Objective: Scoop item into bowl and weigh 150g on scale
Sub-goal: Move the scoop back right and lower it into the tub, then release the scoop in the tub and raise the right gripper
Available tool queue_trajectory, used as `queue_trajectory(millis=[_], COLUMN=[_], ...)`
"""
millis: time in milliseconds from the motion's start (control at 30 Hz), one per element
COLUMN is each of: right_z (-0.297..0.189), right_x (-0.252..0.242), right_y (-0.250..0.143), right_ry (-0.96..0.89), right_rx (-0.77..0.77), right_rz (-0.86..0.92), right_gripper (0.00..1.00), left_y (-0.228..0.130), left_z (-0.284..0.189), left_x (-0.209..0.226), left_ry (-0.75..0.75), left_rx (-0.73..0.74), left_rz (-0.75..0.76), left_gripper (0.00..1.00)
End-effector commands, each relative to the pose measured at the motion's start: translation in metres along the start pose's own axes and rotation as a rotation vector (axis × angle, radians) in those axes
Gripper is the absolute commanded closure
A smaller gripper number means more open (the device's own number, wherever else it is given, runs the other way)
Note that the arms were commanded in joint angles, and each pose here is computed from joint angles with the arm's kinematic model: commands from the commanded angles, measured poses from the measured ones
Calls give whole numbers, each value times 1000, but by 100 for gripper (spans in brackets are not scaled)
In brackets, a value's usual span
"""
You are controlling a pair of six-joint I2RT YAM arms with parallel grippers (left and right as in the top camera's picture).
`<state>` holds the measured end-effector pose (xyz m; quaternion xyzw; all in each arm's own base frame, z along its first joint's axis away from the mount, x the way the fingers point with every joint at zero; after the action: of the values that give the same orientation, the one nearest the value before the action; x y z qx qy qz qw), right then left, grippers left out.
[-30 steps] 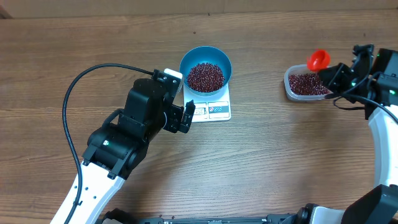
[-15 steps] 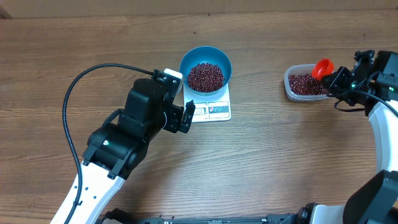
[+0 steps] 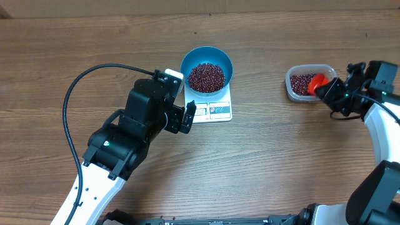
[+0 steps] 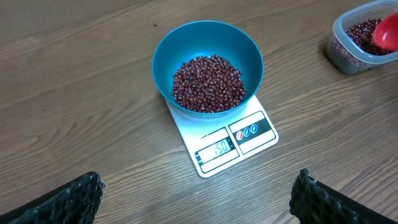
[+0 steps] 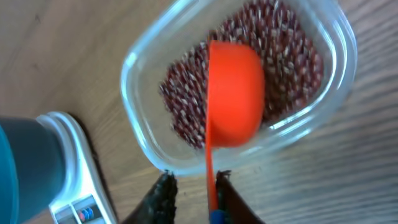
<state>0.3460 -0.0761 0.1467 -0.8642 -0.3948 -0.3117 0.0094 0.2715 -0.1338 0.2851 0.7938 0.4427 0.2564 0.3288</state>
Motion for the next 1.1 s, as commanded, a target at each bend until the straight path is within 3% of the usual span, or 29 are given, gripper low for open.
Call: queue_trajectory(millis=[0, 100, 200, 300, 633, 800, 1067], right_z=[8, 8, 8, 7, 1, -36, -82], right_x=[-9, -4, 3, 5, 9, 9, 38], right_y=[-6, -5, -2, -1, 3, 20, 29], right_ry=[-7, 25, 79, 93, 78, -142, -174], right_rx=[14, 13, 8, 5, 6, -13, 3], right_rz=[18, 11, -4, -9, -76, -185, -341], right_gripper=[63, 45, 16, 1, 0, 0, 0], left_y=[1, 1, 1, 1, 1, 1, 1], left_z=[0, 0, 0, 0, 0, 0, 0], left_x=[1, 1, 1, 1, 1, 1, 1], left_ry=[-5, -5, -5, -5, -5, -5, -5], left_rx=[-3, -3, -3, -3, -3, -3, -3], left_rz=[-10, -10, -10, -10, -10, -10, -10], left_gripper=[0, 0, 0, 0, 0, 0, 0])
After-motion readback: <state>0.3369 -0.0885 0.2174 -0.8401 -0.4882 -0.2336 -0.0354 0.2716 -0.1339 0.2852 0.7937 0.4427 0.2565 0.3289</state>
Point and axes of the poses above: each gripper's point midway between its finger pads, its own z axis out along the fingers, its own x axis along the line the jaws close on, y = z × x, the point moved 5 cm from there along -z, back along the fingers, and after that the axes turned 10 degrees about z, right-handed, at the moved point
